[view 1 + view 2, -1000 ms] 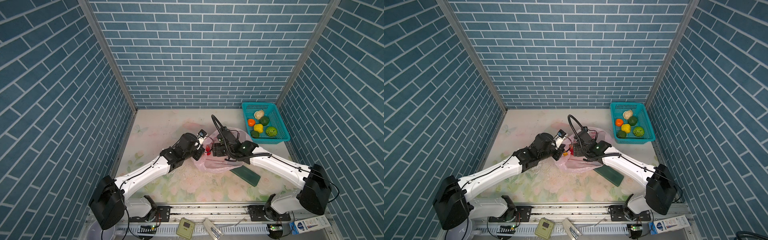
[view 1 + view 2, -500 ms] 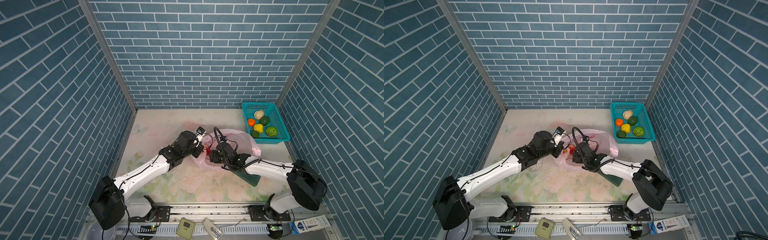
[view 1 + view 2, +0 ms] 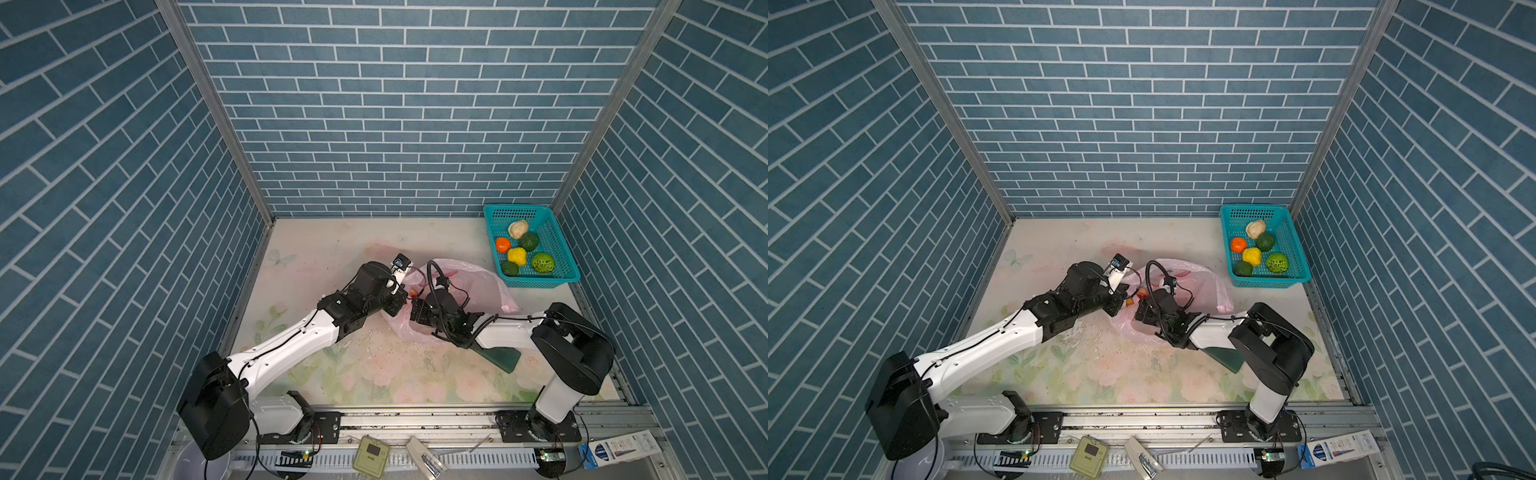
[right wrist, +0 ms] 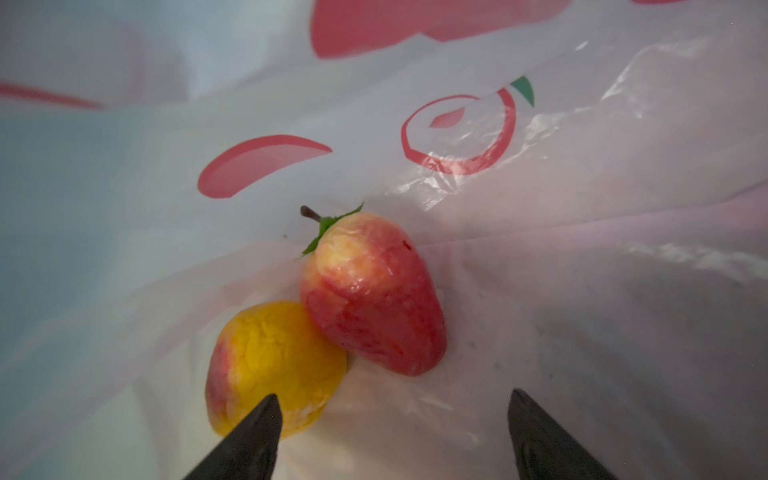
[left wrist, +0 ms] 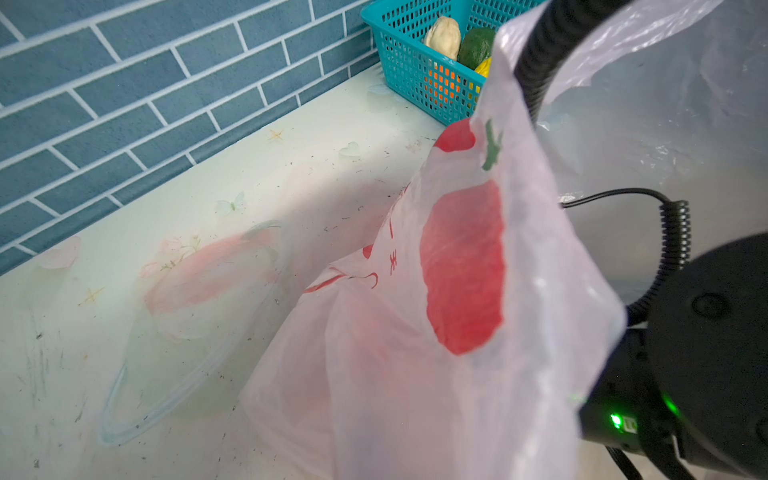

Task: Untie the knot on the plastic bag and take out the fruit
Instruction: 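Lower the right gripper onto the red strawberry and close it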

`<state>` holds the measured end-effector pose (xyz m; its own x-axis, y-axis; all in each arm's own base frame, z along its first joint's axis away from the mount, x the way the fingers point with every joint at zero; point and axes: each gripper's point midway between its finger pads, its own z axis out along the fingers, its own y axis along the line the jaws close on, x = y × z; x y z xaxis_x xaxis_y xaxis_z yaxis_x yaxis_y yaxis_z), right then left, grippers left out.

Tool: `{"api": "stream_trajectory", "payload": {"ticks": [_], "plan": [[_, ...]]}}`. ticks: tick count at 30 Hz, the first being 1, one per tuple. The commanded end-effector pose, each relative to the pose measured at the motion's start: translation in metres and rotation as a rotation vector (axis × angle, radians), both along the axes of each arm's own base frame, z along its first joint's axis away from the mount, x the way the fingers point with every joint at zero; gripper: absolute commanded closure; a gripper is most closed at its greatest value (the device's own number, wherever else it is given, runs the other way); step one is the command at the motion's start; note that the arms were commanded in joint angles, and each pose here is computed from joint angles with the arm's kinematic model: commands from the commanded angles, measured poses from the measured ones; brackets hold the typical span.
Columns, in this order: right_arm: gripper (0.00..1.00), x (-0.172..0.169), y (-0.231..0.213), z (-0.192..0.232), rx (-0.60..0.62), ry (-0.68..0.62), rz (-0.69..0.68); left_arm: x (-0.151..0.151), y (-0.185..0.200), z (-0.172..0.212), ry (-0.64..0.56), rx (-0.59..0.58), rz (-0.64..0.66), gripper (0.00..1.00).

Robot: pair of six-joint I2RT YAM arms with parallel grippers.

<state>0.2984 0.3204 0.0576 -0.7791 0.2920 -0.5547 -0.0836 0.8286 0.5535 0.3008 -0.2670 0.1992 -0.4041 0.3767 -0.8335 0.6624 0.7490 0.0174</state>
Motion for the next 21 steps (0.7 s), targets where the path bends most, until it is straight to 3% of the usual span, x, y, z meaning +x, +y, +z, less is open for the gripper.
{"api": "stream_trajectory", "payload": {"ticks": [1,7,13,21], "plan": [[0.14,0.023,0.004,0.023,0.061,-0.032,-0.121,-0.003,0.001,0.001,-0.009,-0.009,-0.022,1.00],[0.12,0.037,0.017,0.031,0.054,-0.032,-0.136,-0.012,0.003,-0.017,0.007,0.031,-0.063,1.00],[0.09,0.037,0.020,0.006,-0.044,0.084,-0.151,-0.010,0.005,-0.024,0.011,0.036,-0.064,1.00],[0.08,0.038,0.010,-0.022,-0.112,0.144,-0.191,-0.006,0.002,-0.017,-0.010,0.022,-0.065,1.00]]}}
